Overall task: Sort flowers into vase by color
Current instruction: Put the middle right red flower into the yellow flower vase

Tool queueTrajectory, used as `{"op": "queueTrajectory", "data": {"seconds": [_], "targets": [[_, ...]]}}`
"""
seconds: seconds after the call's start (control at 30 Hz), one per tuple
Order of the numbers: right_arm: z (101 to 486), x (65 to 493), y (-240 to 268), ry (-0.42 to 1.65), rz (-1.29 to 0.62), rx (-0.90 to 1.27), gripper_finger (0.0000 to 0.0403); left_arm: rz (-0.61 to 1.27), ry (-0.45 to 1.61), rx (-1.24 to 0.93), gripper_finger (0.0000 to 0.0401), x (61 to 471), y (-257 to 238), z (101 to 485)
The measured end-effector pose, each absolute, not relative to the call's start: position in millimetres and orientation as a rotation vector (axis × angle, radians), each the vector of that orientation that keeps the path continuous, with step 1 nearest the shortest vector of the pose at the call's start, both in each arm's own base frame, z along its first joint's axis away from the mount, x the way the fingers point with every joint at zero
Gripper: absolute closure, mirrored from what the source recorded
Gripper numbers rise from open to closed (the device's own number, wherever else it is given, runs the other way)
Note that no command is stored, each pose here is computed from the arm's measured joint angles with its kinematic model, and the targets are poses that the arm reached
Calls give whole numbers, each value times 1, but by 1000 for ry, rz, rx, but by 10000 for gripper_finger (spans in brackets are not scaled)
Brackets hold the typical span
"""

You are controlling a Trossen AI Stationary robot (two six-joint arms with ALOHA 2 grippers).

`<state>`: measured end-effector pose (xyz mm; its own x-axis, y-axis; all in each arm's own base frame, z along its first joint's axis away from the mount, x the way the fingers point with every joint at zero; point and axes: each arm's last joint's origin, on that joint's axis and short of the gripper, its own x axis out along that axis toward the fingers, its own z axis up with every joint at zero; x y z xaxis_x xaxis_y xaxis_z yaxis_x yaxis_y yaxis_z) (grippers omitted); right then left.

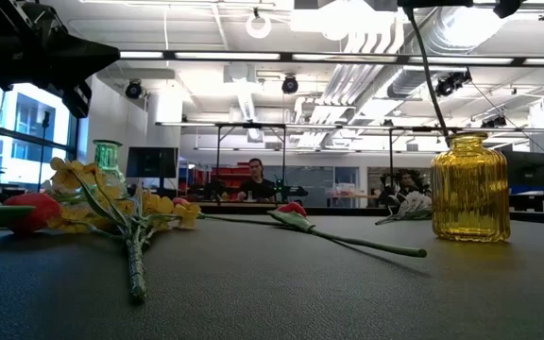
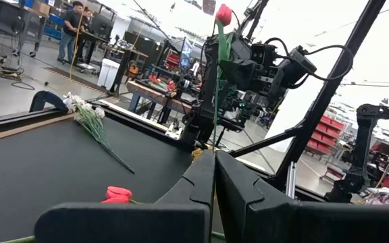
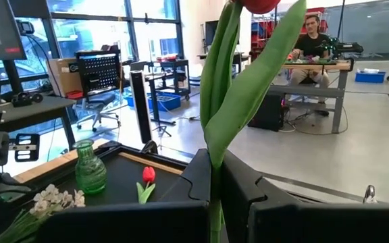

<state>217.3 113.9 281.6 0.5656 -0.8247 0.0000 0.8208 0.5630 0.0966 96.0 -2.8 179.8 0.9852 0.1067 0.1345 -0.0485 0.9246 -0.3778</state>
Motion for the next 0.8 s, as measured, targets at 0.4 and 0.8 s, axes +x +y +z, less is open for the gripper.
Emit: {"op": "queueTrajectory", "data": {"seconds": [0.4,0.8], "targets": [[286,216,120,-39,-945,77,403,81,-147,-382,401,96,-3,179],[297,214,129,-7,-913,14,403,81,-147,-382,401,96,-3,179]]}}
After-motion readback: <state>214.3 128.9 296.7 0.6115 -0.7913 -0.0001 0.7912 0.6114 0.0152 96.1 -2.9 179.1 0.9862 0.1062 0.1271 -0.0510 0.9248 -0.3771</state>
